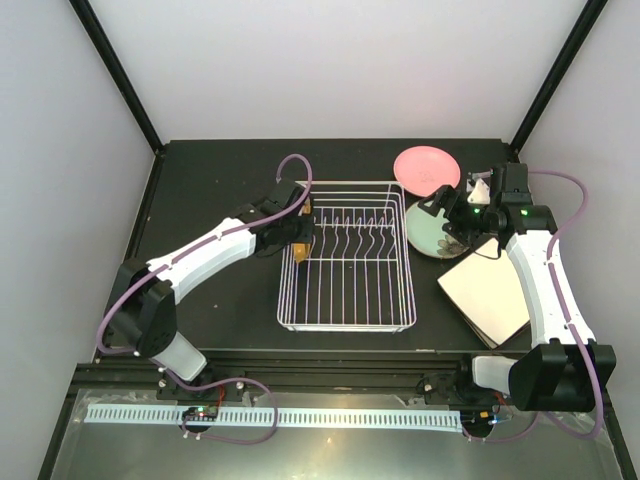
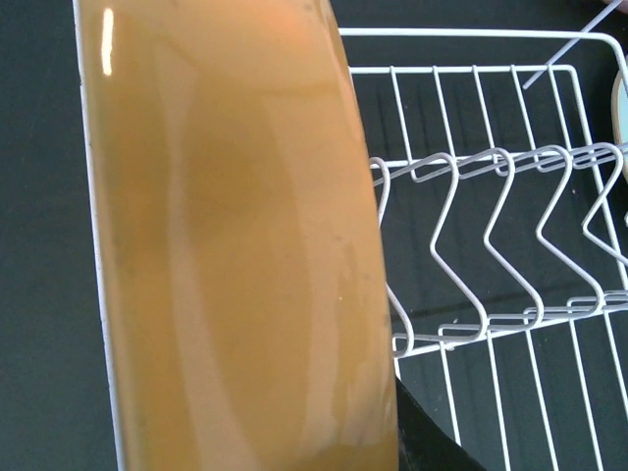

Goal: Load the plates into the dish rack
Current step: Insert the plate into the dish rack, then move the dish rack to the center of the board.

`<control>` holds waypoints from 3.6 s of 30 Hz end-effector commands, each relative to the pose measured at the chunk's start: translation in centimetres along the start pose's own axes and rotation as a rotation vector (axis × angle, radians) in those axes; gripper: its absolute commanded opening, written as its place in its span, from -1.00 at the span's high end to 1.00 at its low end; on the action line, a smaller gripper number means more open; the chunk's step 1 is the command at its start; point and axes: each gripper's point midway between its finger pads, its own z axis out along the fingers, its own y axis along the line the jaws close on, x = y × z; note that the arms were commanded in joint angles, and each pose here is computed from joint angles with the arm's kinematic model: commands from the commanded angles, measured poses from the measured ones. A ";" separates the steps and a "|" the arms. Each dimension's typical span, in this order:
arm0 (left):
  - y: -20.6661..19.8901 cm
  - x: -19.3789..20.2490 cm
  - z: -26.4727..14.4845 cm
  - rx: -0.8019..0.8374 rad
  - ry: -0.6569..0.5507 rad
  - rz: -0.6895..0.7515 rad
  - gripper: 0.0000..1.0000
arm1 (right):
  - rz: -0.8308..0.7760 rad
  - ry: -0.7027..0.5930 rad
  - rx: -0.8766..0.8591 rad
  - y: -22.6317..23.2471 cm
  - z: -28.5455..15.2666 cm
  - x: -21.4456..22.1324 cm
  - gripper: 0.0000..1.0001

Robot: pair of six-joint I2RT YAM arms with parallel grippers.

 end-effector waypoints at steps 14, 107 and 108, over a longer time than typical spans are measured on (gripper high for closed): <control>-5.3 -2.5 0.3 0.137 -0.100 0.053 0.18 | -0.021 0.002 0.015 -0.8 0.4 0.1 -0.90; 10.2 -2.4 3.7 -0.171 0.108 -0.247 0.97 | -0.008 -0.007 0.085 -3.8 0.5 0.0 -0.89; 10.4 -2.4 3.7 -0.184 0.111 -0.255 0.97 | -0.011 -0.010 0.084 -3.8 0.4 -0.1 -0.89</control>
